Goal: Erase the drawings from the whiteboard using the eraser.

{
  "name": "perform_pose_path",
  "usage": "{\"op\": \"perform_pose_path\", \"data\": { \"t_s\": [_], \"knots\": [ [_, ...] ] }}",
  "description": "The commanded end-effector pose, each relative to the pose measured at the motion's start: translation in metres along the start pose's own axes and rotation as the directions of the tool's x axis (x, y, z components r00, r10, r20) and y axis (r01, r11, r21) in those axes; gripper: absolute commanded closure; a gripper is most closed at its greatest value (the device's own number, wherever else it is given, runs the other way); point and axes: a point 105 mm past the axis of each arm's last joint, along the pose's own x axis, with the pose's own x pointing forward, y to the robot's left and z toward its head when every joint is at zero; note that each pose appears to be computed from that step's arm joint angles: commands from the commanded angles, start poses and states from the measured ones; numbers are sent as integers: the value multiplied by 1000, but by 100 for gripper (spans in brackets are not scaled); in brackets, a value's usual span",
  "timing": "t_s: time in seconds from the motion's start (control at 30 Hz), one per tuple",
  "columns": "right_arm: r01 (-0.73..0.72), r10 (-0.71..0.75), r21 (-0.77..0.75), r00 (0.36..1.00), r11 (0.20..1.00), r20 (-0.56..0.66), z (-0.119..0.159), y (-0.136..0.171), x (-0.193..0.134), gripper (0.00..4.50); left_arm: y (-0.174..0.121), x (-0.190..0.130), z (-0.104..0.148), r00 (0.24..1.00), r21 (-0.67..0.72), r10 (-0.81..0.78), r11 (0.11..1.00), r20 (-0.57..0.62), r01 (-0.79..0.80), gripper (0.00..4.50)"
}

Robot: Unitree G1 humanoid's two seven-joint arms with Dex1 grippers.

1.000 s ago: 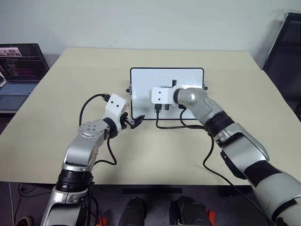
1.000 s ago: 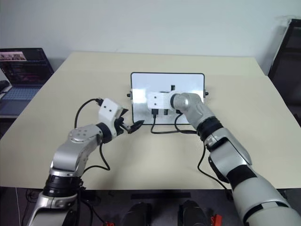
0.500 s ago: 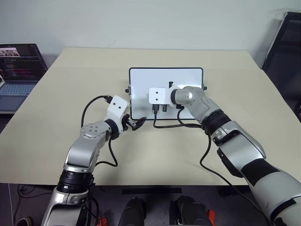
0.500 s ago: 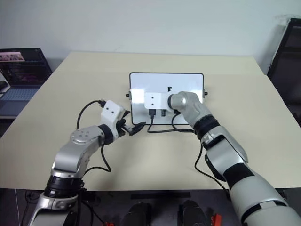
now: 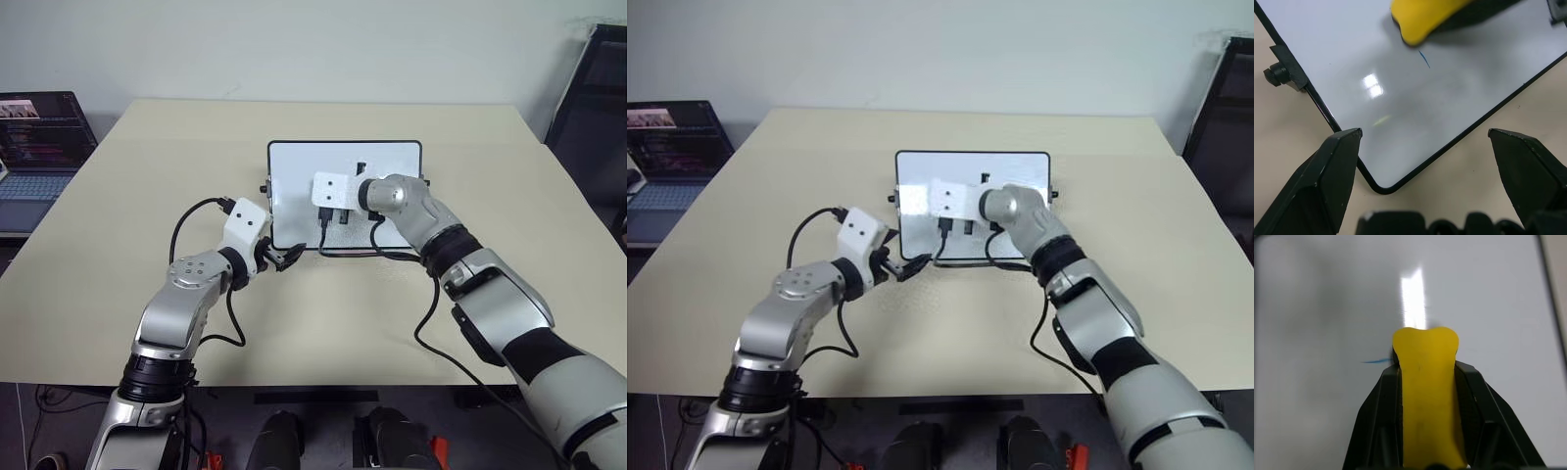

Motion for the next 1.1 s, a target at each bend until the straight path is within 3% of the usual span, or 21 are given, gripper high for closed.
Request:
{"op": "perform_pose_path", "data": {
  "t_s": [0.03,0.2,0.5,0.6,0.83,1.1],
  "knots": [
    [21,-21,-11,1000,1000,4,2,-4,-2,341,0,-3,12,999,25,4,1000,40,-5,0],
    [197,-197,-4,980,980,-3,2,-34,-9,341,0,-4,11,999,27,0,1000,36,-1,0],
    [-91,89,-65,995,994,-36,-14,19,-5,341,-2,-3,12,999,27,-8,1000,35,7,0],
    [-106,103,-84,994,991,-33,-13,22,-6,341,-2,-3,12,999,27,-8,1000,34,7,0],
    [169,-171,-79,985,982,-27,-6,-26,-10,341,-1,-3,10,999,24,-8,1000,33,7,0],
    [290,-289,-41,957,956,35,14,-49,-10,341,-2,-2,10,999,26,-13,1000,32,12,0]
  ]
}}
